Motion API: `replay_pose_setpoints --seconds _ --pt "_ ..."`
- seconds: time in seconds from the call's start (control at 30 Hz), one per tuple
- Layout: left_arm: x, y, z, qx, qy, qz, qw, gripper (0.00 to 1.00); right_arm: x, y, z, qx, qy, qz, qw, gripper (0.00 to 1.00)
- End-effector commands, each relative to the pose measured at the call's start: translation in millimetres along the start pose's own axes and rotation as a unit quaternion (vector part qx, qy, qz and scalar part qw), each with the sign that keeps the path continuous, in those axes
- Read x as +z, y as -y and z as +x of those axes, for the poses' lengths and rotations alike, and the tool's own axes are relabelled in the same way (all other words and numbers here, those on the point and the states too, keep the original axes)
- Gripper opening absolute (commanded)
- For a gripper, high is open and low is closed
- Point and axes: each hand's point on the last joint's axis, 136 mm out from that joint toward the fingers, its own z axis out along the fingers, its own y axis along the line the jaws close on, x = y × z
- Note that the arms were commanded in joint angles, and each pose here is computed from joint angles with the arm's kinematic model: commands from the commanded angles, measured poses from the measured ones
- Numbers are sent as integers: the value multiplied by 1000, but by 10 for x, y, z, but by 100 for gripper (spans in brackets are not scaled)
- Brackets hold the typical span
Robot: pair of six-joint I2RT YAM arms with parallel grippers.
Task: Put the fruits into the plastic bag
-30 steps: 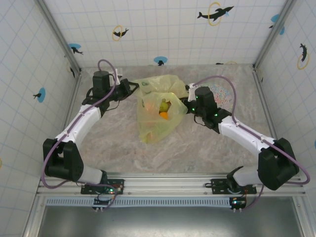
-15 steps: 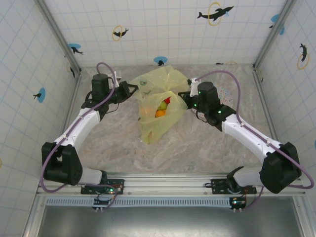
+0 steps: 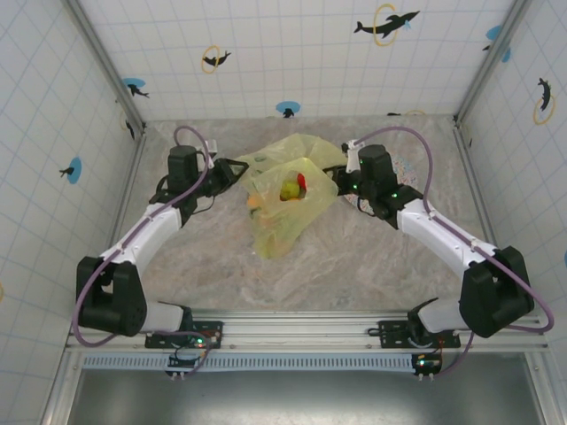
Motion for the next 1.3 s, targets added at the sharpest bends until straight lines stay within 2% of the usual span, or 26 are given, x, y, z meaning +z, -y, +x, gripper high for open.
replay_pose_setpoints --seconds 0.0,0.13,0.33,0.43,0.57,0.67,0.8,0.87,0.93,1.0,1.1,1.17,1.27 --pt "-156 186 -189 29 43 10 999 36 -190 15 -167 -8 27 11 1000 43" --pt "-282 288 -293 66 72 4 995 48 -396 114 -305 -15 54 36 998 53" --pt "-524 336 -453 123 125 -35 984 64 -827 258 -597 -25 126 79 989 65" --pt "-679 295 -520 146 158 -68 974 72 -1016 381 -687 -36 152 116 981 69" --pt "-1003 104 -606 148 239 -129 951 85 -1233 660 -695 -52 174 189 965 78" --pt "-1204 -155 -548 131 300 -158 932 98 -1388 1010 -544 -59 188 273 942 83" --pt "-1329 -583 -406 98 355 -191 910 98 -1491 1462 -191 -40 195 347 917 98" --pt "-1351 -836 -339 90 366 -227 898 98 -1488 1619 -22 -25 196 362 911 100" --pt "-1432 -1090 -308 101 376 -287 875 98 -1457 1761 198 -17 182 380 907 100" --pt "-1579 -1356 -265 120 390 -358 840 98 -1428 1895 435 -12 164 399 902 100" --pt "-1722 -1635 -147 157 396 -422 801 98 -1402 2069 799 -9 140 427 893 100" --pt "-1740 -1737 -65 185 392 -436 789 98 -1390 2164 1007 -7 129 439 889 100" --pt "-1644 -1807 14 236 368 -437 786 98 -1367 2271 1246 -5 120 449 885 100"
